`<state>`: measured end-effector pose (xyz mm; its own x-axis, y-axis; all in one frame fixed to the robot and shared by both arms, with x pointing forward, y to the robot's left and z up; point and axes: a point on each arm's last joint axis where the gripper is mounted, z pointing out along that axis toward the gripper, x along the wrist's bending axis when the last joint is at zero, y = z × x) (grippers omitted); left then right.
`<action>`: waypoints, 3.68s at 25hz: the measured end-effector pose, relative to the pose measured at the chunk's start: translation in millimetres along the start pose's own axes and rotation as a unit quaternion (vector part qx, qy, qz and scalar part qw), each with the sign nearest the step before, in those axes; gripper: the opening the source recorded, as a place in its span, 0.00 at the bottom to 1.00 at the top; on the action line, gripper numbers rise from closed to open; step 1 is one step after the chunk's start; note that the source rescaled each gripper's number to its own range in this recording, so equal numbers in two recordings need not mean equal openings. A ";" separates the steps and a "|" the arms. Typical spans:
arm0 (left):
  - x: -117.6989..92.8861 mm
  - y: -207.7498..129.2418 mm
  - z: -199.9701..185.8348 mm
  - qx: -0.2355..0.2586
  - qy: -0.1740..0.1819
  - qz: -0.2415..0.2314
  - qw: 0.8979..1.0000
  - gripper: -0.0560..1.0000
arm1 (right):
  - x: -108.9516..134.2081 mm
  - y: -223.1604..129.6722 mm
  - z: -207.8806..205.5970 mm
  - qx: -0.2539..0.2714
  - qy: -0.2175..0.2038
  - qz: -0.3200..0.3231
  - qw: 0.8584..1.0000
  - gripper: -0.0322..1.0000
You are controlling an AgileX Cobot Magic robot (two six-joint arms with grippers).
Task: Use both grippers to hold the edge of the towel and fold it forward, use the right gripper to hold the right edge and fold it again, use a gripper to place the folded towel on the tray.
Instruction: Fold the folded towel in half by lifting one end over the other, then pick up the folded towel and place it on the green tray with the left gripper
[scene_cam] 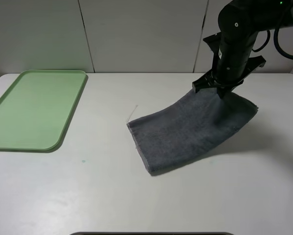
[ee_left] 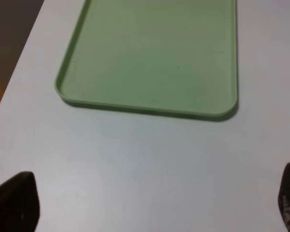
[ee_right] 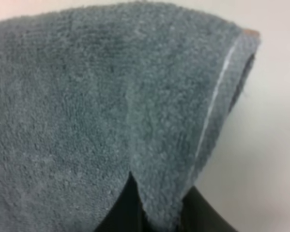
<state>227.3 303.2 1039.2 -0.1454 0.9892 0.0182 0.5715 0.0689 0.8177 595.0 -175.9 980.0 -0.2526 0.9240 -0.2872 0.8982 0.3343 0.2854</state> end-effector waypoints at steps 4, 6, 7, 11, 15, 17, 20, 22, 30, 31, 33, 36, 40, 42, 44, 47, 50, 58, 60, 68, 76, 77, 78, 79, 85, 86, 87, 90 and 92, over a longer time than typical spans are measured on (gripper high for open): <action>0.0 0.0 0.0 0.000 0.000 0.000 1.000 1.00 | -8.7 5.1 -2.5 -0.017 -0.045 -0.037 0.998 0.11; 0.0 0.0 0.0 0.000 0.000 0.000 1.000 1.00 | -12.7 6.4 -2.8 -0.022 -0.066 -0.063 0.996 0.11; 0.0 0.0 0.0 0.000 0.000 0.000 1.000 1.00 | -14.8 7.2 -2.9 -0.024 -0.073 -0.074 0.994 0.11; 0.0 0.0 0.0 0.000 0.000 0.000 1.000 1.00 | -22.7 9.8 -2.0 -0.033 -0.088 -0.090 0.991 0.11; 0.0 0.0 0.0 0.000 0.000 0.000 1.000 1.00 | -23.3 9.1 -1.3 -0.030 -0.082 -0.084 0.993 0.11; 0.0 0.0 0.0 0.000 0.000 0.000 1.000 1.00 | -20.6 7.9 -1.1 -0.024 -0.068 -0.080 0.994 0.11; 0.0 0.0 0.0 0.000 0.000 0.000 1.000 1.00 | -14.0 4.2 -0.5 -0.007 -0.030 -0.068 0.997 0.11; 0.0 0.0 0.0 0.000 0.000 0.000 1.000 1.00 | -9.6 2.4 -0.4 0.002 -0.005 -0.065 0.998 0.11; 0.0 0.0 0.0 0.000 0.000 0.000 1.000 1.00 | -0.5 0.6 -1.4 0.012 0.046 -0.046 0.998 0.11; 0.0 0.0 0.0 0.000 0.000 0.000 1.000 1.00 | 0.0 0.5 -1.5 0.013 0.049 -0.043 0.998 0.11; 0.0 0.0 0.0 0.000 0.000 0.000 1.000 1.00 | 2.0 -0.1 -1.7 0.016 0.060 -0.034 0.998 0.11; 0.0 0.0 0.0 0.000 0.000 0.000 1.000 1.00 | 9.4 -0.7 -3.7 0.019 0.075 -0.029 0.997 0.11; 0.0 0.0 0.0 0.000 0.000 0.000 1.000 1.00 | 30.0 -1.6 -10.4 0.015 0.087 -0.050 0.995 0.11; 0.0 0.0 0.0 0.000 0.000 0.000 1.000 1.00 | 40.0 -2.6 -13.6 0.014 0.098 -0.056 0.994 0.11; 0.0 0.0 0.0 0.000 0.000 0.000 1.000 1.00 | 47.8 -3.5 -16.2 0.014 0.107 -0.059 0.992 0.11; 0.0 0.0 0.0 0.000 0.000 0.000 1.000 1.00 | 56.4 -4.2 -19.0 0.012 0.119 -0.054 0.991 0.11; 0.0 0.0 0.0 0.000 0.000 0.000 1.000 1.00 | 61.1 -4.0 -20.5 0.012 0.133 -0.025 0.991 0.11; 0.0 0.0 0.0 0.000 0.000 0.000 1.000 1.00 | 68.6 -2.6 -23.0 0.014 0.174 0.035 0.984 0.11; 0.0 0.0 0.0 0.000 0.000 0.000 1.000 1.00 | 69.9 -2.1 -23.5 0.013 0.181 0.041 0.983 0.11; 0.0 0.0 0.0 0.000 0.000 0.000 1.000 1.00 | 73.8 -2.1 -25.1 0.019 0.203 0.062 0.977 0.11; 0.0 0.0 0.0 0.000 0.000 0.000 1.000 1.00 | 88.5 9.3 -34.2 -0.011 0.300 0.152 0.942 0.56; 0.0 0.0 0.0 0.000 0.000 0.000 1.000 1.00 | 90.0 11.7 -35.7 -0.018 0.313 0.165 0.935 0.71; 0.0 0.0 0.0 0.000 0.000 0.000 1.000 1.00 | 91.3 13.3 -37.0 -0.022 0.324 0.176 0.929 0.81; 0.0 0.0 0.0 0.000 0.000 0.000 1.000 1.00 | 91.7 14.2 -37.5 -0.025 0.328 0.181 0.927 0.89; 0.0 0.0 0.0 0.000 0.000 0.000 1.000 1.00 | 92.1 14.6 -37.9 -0.026 0.331 0.182 0.926 0.99; 0.0 0.0 0.0 0.000 0.000 0.000 1.000 1.00 | 92.1 14.6 -37.9 -0.026 0.331 0.182 0.926 1.00; 0.0 0.0 0.0 0.000 0.000 0.000 1.000 1.00 | 92.1 14.5 -37.9 -0.026 0.330 0.182 0.926 1.00; 0.0 0.0 0.0 0.000 0.000 0.000 1.000 1.00 | 91.4 14.4 -37.3 -0.028 0.326 0.177 0.928 1.00; 0.0 0.0 0.0 0.000 0.000 0.000 1.000 1.00 | 89.8 13.4 -35.9 -0.029 0.314 0.162 0.935 1.00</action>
<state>227.3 303.2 1039.2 -0.1451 0.9892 0.0186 0.5715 0.0685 0.8177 571.5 -81.8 990.8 -0.1494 0.8995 0.4106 0.9474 0.0114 0.3198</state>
